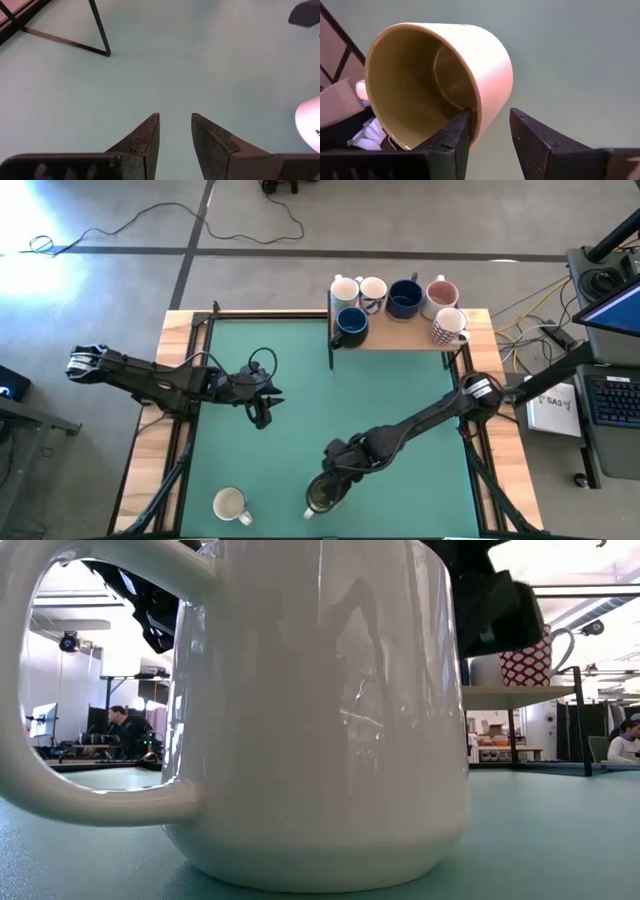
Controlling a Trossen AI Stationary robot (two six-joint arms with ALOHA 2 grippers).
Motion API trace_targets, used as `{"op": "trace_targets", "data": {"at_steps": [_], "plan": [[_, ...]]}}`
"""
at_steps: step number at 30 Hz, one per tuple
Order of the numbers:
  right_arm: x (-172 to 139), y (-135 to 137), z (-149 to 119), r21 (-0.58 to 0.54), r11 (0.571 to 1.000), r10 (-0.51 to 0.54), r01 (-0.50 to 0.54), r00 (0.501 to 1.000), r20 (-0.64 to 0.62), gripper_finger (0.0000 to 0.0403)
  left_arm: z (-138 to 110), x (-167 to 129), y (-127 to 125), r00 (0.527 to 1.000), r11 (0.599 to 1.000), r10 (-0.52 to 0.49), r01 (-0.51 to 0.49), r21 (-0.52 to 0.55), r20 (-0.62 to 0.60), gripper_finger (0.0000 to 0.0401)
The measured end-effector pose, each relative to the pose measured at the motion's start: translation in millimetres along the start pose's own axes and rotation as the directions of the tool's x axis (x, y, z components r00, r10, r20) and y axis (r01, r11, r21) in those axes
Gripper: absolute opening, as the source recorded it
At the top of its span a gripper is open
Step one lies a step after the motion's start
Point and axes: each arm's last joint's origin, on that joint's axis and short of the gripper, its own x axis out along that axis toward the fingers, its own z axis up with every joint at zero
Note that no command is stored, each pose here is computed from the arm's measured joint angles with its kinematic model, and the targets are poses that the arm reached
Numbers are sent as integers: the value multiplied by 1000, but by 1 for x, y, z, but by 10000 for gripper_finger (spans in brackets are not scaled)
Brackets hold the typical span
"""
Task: Place coffee mugs
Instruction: Put the white mug on the shelf
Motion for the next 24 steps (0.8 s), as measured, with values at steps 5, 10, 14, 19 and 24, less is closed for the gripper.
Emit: {"op": "trace_targets", "data": {"at_steps": [5,10,14,19,24], "plan": [[9,1,2,-44,999,24,-25,999,-34,105,0,0,0,1000,1000,0,0,1,-1,95],[7,0,5,-116,993,25,-28,999,-31,71,-1,0,0,1000,1000,4,-4,4,-10,95],[4,-5,11,-205,979,8,-18,999,-51,28,-2,0,1,1000,1000,6,-6,5,-14,95],[-4,-21,17,-286,956,-107,73,989,-106,13,-2,0,1,1000,1000,9,-9,5,-13,95],[-29,-47,21,-365,900,-309,238,940,-147,12,-2,0,1,1000,1000,13,-13,4,-11,95]]}}
